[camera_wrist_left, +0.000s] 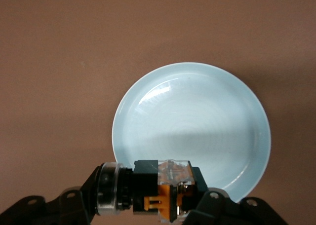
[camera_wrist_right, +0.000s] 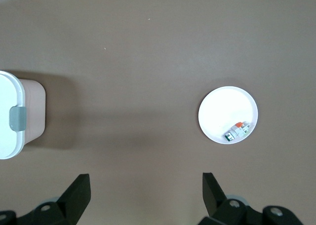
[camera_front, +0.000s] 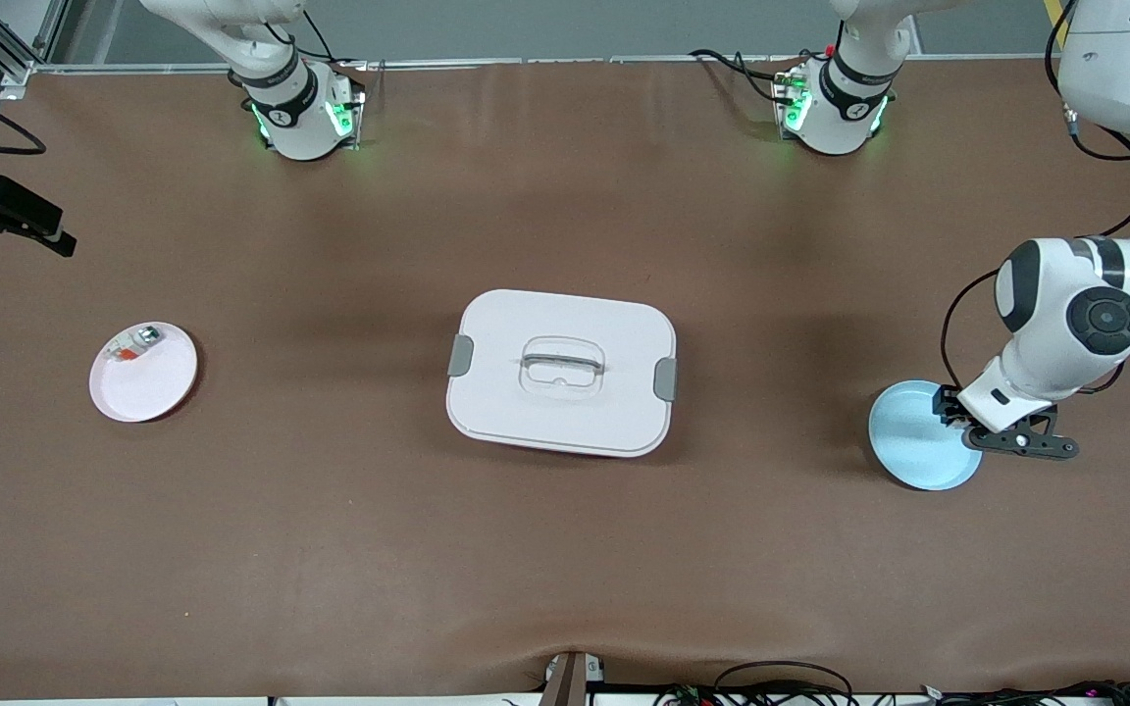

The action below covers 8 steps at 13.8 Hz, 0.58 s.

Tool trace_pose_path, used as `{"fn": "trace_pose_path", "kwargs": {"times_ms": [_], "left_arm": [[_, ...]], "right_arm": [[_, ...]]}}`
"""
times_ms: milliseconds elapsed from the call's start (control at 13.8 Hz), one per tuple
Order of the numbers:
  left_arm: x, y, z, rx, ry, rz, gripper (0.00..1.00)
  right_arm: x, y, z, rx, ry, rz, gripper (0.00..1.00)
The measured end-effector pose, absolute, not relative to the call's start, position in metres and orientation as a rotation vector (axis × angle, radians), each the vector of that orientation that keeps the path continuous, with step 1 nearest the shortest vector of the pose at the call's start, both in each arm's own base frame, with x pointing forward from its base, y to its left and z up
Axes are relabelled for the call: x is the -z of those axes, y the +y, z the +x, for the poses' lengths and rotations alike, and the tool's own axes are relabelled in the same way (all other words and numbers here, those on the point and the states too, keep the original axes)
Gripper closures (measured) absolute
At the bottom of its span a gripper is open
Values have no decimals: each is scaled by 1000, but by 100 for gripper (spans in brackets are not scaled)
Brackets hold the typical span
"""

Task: Transfer orange switch to right arm and place
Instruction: 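Lift the orange switch off the blue plate with the left gripper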

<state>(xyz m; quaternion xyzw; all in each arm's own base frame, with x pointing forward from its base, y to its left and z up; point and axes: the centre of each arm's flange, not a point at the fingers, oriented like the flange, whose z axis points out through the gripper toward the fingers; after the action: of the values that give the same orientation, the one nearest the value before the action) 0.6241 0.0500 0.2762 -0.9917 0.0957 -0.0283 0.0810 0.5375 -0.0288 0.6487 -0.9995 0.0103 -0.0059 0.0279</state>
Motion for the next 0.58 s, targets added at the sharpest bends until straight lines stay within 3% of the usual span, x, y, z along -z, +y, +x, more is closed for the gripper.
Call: {"fn": "trace_pose_path", "kwargs": {"times_ms": [578], "left_arm": [[-316,31,630,15,256,-2996,28]], "right_arm": [[-650,-29,539,35,32,-3086,0]]}}
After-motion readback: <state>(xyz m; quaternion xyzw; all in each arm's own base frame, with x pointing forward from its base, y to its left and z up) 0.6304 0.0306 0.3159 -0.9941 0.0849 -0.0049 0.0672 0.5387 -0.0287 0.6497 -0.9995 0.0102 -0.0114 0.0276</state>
